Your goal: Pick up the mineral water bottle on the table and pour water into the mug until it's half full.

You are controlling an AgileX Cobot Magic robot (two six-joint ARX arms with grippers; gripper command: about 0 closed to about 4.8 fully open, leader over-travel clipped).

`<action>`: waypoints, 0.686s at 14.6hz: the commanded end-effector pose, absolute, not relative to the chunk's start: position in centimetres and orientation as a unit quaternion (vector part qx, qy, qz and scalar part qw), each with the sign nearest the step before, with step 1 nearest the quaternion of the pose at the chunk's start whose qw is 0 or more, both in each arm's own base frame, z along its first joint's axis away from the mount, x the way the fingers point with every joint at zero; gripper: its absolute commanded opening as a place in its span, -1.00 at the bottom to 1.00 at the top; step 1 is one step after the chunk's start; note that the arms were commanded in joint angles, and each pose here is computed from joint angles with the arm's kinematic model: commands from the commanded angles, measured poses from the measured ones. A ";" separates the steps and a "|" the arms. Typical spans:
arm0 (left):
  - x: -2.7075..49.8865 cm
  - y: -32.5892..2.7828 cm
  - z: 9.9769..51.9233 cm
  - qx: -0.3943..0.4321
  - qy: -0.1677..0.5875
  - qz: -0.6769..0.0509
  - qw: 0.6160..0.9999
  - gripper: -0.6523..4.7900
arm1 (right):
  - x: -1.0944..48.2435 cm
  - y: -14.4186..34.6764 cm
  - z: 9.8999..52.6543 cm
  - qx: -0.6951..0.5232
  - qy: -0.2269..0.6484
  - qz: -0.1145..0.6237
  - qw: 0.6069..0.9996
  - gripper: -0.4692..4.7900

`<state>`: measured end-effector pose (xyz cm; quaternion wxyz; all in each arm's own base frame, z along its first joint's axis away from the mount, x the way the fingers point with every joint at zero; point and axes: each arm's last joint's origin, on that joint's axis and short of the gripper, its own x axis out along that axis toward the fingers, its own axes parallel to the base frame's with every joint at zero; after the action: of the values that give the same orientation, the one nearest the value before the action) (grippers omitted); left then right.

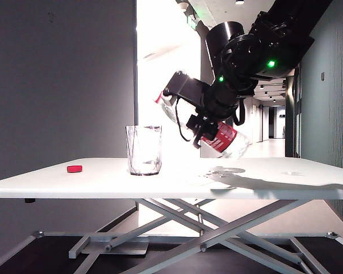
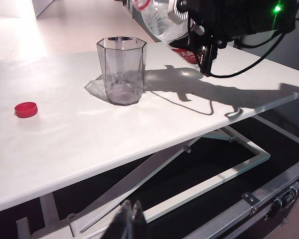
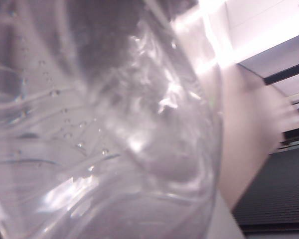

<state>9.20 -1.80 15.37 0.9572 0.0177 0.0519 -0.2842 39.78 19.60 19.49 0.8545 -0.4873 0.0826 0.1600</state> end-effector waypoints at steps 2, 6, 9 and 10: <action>9.2 -1.8 15.4 0.015 0.055 -0.288 0.956 -0.78 | 40.0 19.6 21.3 -0.518 0.040 0.123 0.845 -0.14; 9.2 -1.8 15.4 0.015 0.055 -0.288 0.956 -0.78 | 40.1 19.5 21.4 -0.570 0.042 0.106 0.813 -0.14; 9.2 -1.8 15.4 0.015 0.055 -0.288 0.956 -0.78 | 40.2 19.5 21.6 -0.594 0.043 0.095 0.798 -0.14; 9.2 -1.8 15.4 0.015 0.055 -0.288 0.956 -0.78 | 40.3 19.5 21.6 -0.600 0.045 0.090 0.793 -0.14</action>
<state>9.20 -1.80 15.37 0.9572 0.0176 0.0521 -0.2842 40.01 19.34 19.75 0.7821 -0.6046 0.0821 0.1268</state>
